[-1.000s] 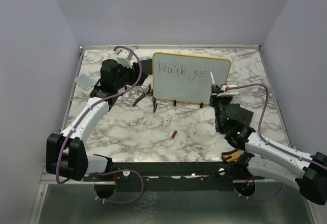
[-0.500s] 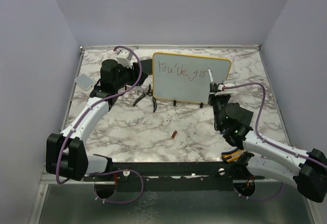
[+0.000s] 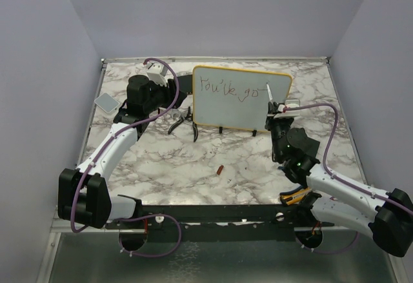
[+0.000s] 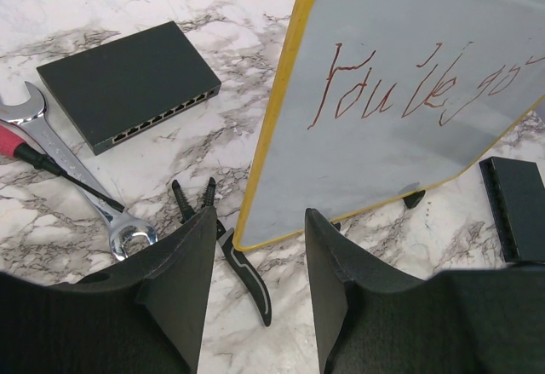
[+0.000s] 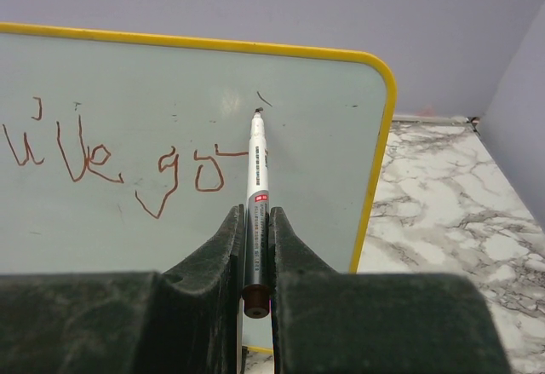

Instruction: Write a sentence on the whiteboard

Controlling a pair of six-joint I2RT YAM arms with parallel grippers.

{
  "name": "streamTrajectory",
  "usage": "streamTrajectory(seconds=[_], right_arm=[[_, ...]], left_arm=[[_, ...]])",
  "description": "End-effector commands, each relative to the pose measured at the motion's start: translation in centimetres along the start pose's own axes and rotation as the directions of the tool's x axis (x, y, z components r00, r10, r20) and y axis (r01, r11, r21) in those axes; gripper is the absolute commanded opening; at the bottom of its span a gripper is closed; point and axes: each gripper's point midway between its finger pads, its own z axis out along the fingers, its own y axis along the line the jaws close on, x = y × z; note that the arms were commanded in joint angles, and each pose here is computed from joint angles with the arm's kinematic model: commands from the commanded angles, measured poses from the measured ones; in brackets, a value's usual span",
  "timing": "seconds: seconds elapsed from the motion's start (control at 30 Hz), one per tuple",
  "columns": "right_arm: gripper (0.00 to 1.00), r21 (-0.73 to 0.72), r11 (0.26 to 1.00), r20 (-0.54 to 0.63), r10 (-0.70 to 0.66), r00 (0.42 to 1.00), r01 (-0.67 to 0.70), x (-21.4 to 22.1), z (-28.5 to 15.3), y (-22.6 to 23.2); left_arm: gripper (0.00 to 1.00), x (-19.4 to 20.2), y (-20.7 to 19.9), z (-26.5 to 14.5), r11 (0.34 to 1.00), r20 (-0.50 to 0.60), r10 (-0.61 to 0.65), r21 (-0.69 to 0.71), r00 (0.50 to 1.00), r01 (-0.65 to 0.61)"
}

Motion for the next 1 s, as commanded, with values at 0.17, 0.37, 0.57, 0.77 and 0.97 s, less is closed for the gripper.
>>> streamTrajectory(seconds=[0.17,0.37,0.57,0.77,0.97], right_arm=[[0.01,-0.049,0.999,-0.056,0.017,0.998,-0.020,1.6,-0.2,1.1],[0.01,-0.062,0.997,-0.109,0.031,0.994,-0.038,2.9,-0.7,1.3],[0.01,-0.055,0.996,-0.156,0.055,0.986,-0.064,4.4,-1.1,1.3],[0.00,-0.023,0.996,-0.188,0.080,0.979,-0.086,5.4,-1.6,0.9],[0.00,-0.011,0.996,-0.220,0.087,0.972,-0.092,6.4,-1.9,0.7]], left_arm=[[0.48,-0.8,0.1,-0.6,1.000,0.032,0.020,-0.011,0.999,-0.019],[0.48,-0.9,0.2,-0.6,1.000,0.034,0.021,-0.012,0.999,-0.020],[0.48,-0.8,0.2,-0.6,1.000,0.032,0.019,-0.013,0.999,-0.018],[0.48,-0.9,0.1,-0.6,1.000,0.035,0.019,-0.011,0.999,-0.019],[0.48,-1.0,0.1,-0.7,1.000,0.037,0.019,-0.011,0.999,-0.019]])
